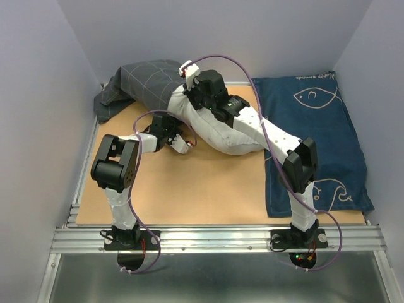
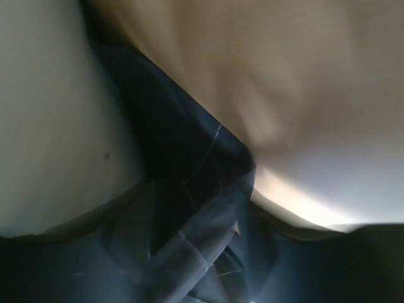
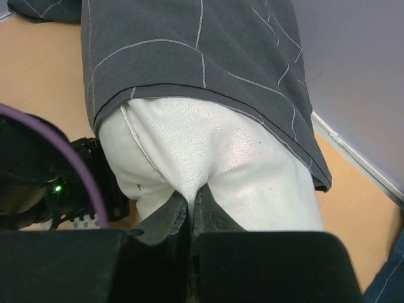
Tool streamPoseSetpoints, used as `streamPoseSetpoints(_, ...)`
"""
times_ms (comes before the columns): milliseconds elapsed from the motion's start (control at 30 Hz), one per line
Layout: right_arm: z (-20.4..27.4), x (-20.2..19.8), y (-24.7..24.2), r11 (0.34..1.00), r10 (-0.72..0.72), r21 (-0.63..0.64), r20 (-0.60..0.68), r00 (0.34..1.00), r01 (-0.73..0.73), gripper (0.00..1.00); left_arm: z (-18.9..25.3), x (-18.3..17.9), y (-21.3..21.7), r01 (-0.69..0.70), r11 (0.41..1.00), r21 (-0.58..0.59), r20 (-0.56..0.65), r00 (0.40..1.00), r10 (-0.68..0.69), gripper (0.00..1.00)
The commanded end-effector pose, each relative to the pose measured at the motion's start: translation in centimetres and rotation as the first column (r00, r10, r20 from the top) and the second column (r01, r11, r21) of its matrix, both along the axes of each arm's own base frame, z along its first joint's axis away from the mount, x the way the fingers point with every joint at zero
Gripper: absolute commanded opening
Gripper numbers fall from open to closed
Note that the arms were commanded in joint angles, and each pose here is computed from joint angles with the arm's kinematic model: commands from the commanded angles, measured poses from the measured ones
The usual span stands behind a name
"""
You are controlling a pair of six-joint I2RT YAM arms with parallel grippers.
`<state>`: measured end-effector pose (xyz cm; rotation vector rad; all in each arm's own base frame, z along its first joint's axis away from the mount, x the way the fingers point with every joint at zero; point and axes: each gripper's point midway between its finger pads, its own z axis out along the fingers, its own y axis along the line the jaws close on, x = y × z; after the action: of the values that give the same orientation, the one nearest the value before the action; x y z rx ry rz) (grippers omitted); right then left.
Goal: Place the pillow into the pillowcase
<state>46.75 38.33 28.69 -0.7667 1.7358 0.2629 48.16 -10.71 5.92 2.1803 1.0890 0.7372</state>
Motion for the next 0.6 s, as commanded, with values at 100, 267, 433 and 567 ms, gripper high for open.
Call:
streamPoseSetpoints(100,3.0,0.0,-0.2,0.995,-0.002,0.098,0.038,0.999,-0.002,0.01,5.9,0.8,-4.3,0.253,0.967,0.035,0.129,0.958,-0.256,0.00)
streamPoseSetpoints(267,0.7,3.0,1.2,0.979,-0.012,0.201,-0.057,0.998,0.023,0.01,12.2,-18.3,-17.9,0.657,0.660,-0.364,-0.113,0.673,-0.731,0.00)
streamPoseSetpoints(433,-2.4,3.8,2.3,0.965,0.027,0.262,-0.165,0.986,0.017,0.01,13.4,-27.2,-18.5,0.713,0.526,-0.463,-0.091,0.552,-0.829,0.00)
streamPoseSetpoints(567,-4.1,3.4,1.9,0.965,0.023,0.259,-0.215,0.976,0.034,0.01,9.3,-27.5,-15.4,0.667,0.644,-0.375,-0.190,0.625,-0.758,0.27)
